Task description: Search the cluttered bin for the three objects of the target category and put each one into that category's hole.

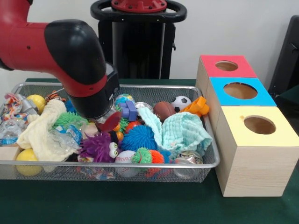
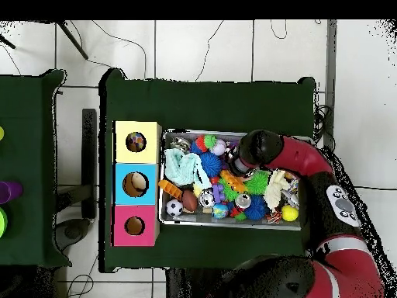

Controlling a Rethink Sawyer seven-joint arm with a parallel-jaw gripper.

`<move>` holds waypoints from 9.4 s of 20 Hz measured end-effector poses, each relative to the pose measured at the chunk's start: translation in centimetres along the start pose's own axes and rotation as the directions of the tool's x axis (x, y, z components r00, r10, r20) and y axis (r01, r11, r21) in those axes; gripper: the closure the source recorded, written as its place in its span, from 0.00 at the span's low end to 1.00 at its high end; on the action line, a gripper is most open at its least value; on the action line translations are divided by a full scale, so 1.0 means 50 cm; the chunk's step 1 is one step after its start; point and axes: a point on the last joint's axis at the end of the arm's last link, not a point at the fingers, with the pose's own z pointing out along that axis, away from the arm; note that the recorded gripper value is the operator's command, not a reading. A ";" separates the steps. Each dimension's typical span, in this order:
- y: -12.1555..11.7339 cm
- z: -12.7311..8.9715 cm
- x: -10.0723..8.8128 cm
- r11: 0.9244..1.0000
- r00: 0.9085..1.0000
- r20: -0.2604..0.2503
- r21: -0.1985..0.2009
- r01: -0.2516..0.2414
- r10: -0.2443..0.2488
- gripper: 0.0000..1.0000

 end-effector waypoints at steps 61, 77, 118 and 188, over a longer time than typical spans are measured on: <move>0.009 -0.029 -0.026 0.997 0.997 -0.078 0.071 0.009 -0.003 0.00; 0.031 0.000 -0.010 0.995 0.997 -0.075 0.088 0.038 -0.031 0.00; 0.078 -0.022 -0.114 0.996 0.998 -0.061 0.086 -0.002 0.008 0.00; 0.117 -0.151 -0.103 0.984 0.963 -0.263 0.178 -0.007 0.054 1.00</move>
